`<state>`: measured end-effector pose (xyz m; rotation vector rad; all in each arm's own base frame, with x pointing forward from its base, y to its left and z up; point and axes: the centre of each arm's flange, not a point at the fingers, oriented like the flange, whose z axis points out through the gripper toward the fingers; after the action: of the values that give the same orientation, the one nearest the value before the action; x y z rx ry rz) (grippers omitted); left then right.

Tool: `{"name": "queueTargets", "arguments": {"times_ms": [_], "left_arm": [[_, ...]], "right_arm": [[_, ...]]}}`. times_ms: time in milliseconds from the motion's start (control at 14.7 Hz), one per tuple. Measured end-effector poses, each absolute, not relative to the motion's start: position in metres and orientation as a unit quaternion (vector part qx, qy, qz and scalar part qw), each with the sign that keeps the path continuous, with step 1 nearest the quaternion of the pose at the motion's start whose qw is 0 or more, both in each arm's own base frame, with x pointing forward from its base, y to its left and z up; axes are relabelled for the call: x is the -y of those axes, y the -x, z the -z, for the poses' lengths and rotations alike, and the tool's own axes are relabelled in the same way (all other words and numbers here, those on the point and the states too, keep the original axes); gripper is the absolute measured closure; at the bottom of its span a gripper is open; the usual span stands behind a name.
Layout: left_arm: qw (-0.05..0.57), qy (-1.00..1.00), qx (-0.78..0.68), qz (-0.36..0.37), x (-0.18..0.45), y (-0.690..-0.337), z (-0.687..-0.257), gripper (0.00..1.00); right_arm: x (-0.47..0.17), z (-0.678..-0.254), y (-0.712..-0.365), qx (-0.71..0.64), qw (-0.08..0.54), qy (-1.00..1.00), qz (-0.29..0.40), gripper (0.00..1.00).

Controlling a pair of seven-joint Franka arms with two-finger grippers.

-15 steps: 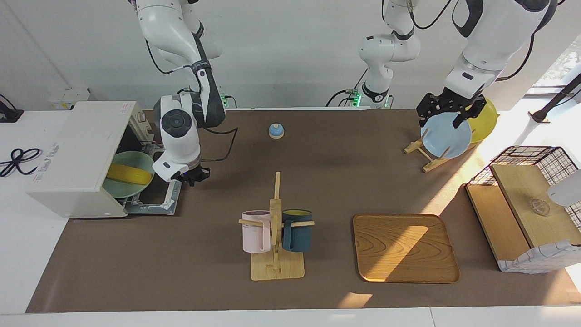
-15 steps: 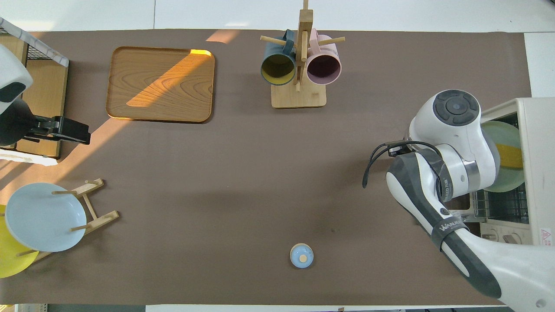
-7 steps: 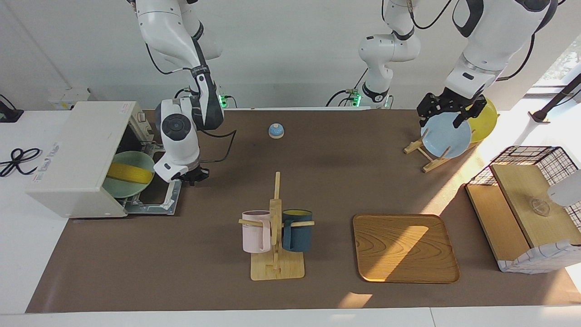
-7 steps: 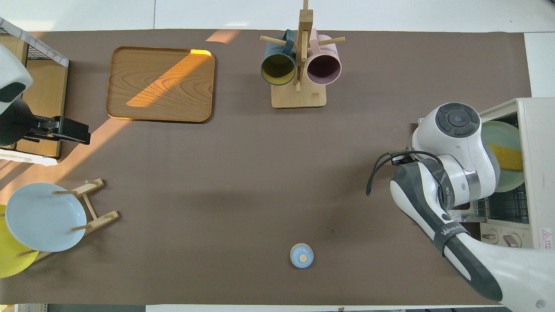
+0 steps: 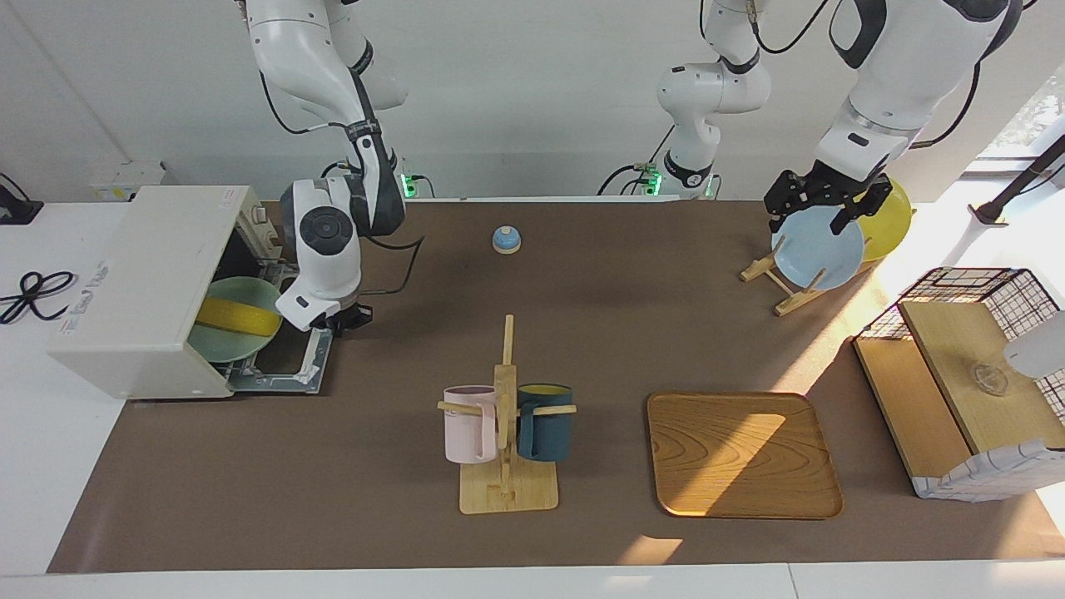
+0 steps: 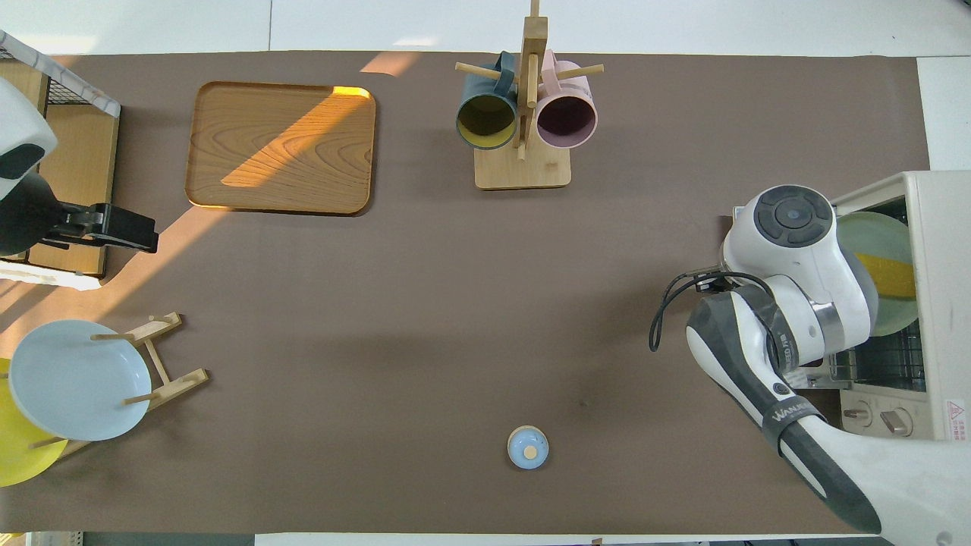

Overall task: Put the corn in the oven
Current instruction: 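Push the oven door shut with the right gripper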

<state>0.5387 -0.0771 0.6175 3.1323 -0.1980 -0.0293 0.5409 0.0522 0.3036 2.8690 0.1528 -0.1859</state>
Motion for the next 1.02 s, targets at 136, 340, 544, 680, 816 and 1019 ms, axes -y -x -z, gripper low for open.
{"name": "queueTargets", "arguments": {"times_ms": [136, 340, 544, 680, 816, 1019], "left_arm": [[0.001, -0.998, 0.063, 0.009, 0.077, -0.539, -0.617, 0.00], [0.001, -0.998, 0.063, 0.009, 0.077, -0.539, -0.617, 0.00], [0.001, -0.998, 0.063, 0.009, 0.077, -0.539, -0.617, 0.00], [0.001, -0.998, 0.063, 0.009, 0.077, -0.539, -0.617, 0.00], [0.001, -0.998, 0.063, 0.009, 0.077, -0.539, -0.617, 0.00], [0.001, -0.998, 0.063, 0.009, 0.077, -0.539, -0.617, 0.00]], "right_arm": [[-0.055, -0.309, -0.543, -0.057, 0.139, -0.986, 0.070, 0.99], [-0.056, -0.340, -0.550, -0.073, 0.152, -0.981, 0.092, 0.99], [-0.037, -0.379, -0.555, -0.090, 0.156, -0.980, 0.090, 0.99], [-0.021, -0.404, -0.553, -0.100, 0.156, -0.979, 0.089, 0.99], [0.001, -0.427, -0.550, -0.109, 0.156, -0.978, 0.087, 0.99], [0.038, -0.450, -0.548, -0.113, 0.166, -0.976, 0.087, 0.99]]}}
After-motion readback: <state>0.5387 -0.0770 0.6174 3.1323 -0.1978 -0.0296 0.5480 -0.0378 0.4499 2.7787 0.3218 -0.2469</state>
